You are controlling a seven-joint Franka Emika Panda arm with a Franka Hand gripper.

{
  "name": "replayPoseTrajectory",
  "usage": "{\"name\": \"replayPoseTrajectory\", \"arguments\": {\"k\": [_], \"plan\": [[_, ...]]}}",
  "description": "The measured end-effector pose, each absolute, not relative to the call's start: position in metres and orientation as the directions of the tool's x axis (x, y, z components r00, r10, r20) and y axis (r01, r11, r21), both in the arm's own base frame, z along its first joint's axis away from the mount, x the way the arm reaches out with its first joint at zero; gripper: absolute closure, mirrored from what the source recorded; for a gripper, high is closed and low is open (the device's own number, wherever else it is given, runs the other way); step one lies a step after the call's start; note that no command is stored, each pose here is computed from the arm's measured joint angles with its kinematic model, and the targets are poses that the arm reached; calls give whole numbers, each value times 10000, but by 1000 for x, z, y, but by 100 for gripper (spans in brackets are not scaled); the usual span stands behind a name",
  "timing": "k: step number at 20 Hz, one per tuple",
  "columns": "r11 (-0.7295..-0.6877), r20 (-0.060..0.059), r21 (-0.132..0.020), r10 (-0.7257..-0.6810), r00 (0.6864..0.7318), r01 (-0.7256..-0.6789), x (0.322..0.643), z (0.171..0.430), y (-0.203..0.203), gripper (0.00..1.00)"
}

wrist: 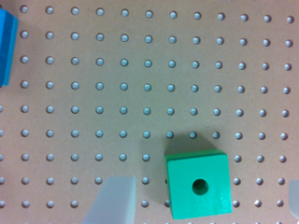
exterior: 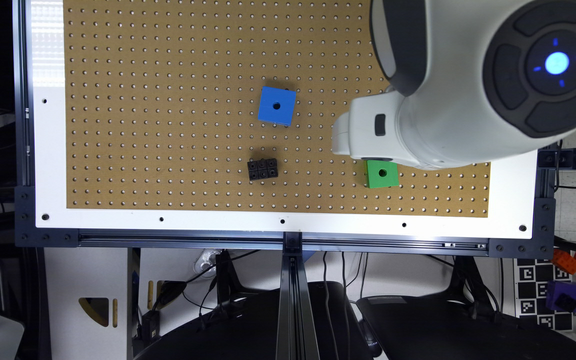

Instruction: Pick up green block.

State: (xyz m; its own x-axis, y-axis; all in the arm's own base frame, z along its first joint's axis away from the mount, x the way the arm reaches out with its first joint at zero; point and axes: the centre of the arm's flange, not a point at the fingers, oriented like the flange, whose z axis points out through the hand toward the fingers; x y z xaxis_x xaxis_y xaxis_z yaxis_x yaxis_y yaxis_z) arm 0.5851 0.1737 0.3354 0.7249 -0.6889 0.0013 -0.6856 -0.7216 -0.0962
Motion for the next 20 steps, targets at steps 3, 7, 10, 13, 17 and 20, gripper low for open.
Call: {"name": "replayPoseTrajectory", "arguments": {"k": [3, 7, 10, 13, 17, 20], "plan": [[-7213, 7, -976, -6890, 7247, -6857, 585, 336, 176, 0], [-7212, -141, -823, -6892, 7244, -6878, 585, 319, 176, 0], [-7207, -228, -778, -6895, 7239, -6889, 587, 303, 176, 0], [-7198, -197, -880, -6899, 7236, -6886, 594, 306, 178, 0], [-7188, -172, -1026, -6899, 7237, -6876, 607, 305, 182, 0], [-7192, -177, -1047, -6892, 7244, -6868, 614, 301, 183, 0]]}}
